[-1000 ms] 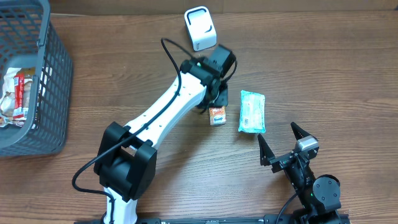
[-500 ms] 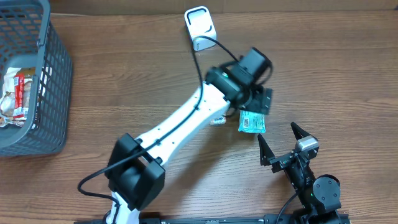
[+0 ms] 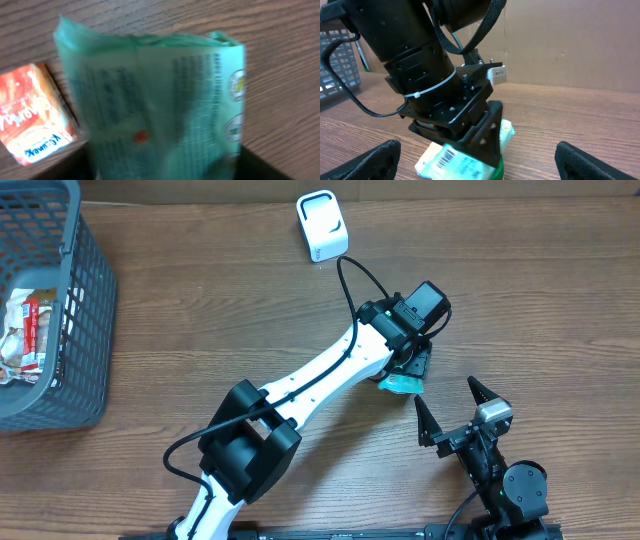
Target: Scan the item barcode
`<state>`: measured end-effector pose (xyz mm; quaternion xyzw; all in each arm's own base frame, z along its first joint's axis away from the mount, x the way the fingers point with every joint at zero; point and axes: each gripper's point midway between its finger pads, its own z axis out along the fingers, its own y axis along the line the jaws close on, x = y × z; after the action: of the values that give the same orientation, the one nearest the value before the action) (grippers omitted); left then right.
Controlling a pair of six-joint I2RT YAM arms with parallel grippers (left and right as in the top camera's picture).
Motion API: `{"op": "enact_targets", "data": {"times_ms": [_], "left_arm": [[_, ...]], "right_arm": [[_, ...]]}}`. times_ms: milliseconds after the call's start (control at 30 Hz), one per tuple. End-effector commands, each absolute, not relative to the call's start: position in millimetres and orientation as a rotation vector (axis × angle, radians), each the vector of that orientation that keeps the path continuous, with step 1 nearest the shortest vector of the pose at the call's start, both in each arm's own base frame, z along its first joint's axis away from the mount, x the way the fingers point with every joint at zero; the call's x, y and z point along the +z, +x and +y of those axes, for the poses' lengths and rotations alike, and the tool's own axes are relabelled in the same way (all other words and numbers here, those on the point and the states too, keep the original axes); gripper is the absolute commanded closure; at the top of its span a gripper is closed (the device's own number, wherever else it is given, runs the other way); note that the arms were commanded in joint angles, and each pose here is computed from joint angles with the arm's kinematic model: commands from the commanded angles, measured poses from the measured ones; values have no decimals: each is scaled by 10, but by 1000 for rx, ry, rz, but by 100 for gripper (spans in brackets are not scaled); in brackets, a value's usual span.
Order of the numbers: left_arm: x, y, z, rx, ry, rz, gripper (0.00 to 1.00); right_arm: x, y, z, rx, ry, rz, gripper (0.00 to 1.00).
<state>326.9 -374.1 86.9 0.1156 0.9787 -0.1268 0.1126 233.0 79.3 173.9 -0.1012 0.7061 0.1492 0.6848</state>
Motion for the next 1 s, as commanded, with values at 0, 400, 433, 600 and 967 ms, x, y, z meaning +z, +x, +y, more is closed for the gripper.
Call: {"op": "enact_targets", "data": {"times_ms": [0, 400, 433, 600, 967], "left_arm": [[925, 3299, -3776, -368, 336, 2849, 49], [1444, 3436, -3684, -428, 285, 2770, 51], [1507, 3452, -3646, -432, 274, 2763, 51], [1552, 3466, -3353, -366, 218, 2809, 51], [1161, 3444, -2377, 167, 20, 2900, 50]], "right_arm": [[1713, 2333, 790, 337, -224, 1582, 0], [1713, 2333, 790, 337, -224, 1582, 0], [1713, 2333, 790, 337, -224, 1582, 0], [1713, 2333, 790, 337, -224, 1582, 0], [1713, 2333, 790, 337, -224, 1582, 0]]}}
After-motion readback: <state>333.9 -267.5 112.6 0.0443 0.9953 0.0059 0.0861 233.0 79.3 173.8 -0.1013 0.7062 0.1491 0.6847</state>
